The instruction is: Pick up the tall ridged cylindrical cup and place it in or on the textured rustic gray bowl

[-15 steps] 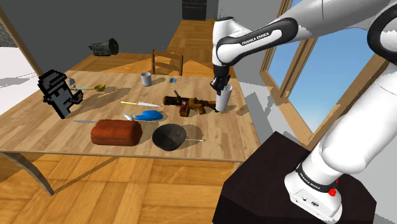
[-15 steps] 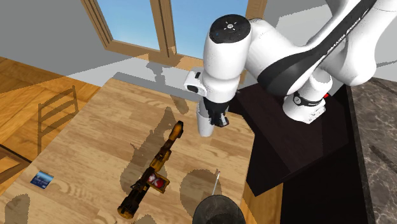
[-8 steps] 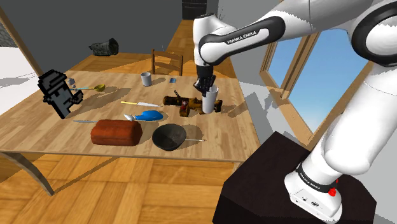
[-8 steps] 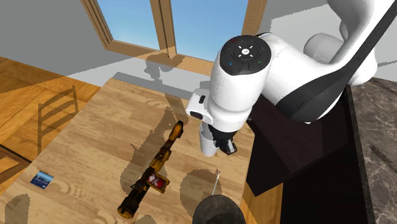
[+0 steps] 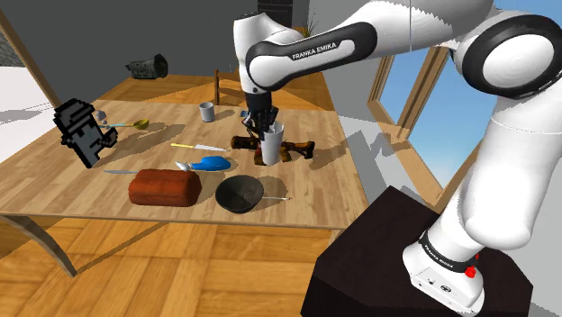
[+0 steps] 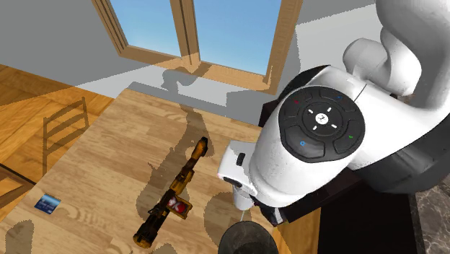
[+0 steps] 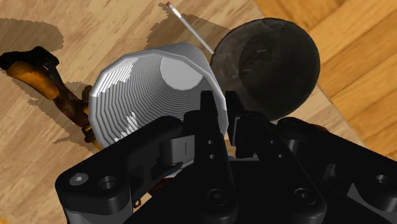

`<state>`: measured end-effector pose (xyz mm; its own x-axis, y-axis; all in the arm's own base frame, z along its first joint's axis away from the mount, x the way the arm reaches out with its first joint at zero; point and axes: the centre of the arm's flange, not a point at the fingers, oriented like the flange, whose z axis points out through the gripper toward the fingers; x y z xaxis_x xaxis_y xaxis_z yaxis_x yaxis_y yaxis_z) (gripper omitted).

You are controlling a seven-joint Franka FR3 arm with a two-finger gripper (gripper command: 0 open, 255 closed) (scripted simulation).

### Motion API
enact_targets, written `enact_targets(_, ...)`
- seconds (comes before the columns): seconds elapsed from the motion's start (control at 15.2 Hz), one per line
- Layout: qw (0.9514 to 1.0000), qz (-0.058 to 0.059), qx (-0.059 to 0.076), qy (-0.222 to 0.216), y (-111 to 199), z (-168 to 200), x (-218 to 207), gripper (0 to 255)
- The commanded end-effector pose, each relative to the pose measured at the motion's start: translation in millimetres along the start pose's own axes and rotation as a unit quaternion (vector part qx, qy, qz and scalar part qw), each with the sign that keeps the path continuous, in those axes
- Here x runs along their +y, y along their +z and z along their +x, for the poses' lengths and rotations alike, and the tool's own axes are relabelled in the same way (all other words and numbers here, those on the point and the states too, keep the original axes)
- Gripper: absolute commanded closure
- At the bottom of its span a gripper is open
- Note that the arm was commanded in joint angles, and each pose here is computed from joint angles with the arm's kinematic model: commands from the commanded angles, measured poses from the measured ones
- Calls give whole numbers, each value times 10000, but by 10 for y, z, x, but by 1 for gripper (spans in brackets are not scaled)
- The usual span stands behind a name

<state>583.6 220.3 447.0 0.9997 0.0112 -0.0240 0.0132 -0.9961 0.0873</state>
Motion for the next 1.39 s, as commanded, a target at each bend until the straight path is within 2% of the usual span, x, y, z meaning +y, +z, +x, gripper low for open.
enact_targets(0.0,10000,1,0,7,-81,111,-238,255)
enact_targets(0.53,10000,1,0,7,-355,426,-1228,255)
enact_targets(1.32,10000,1,0,7,276,442,-1283,255)
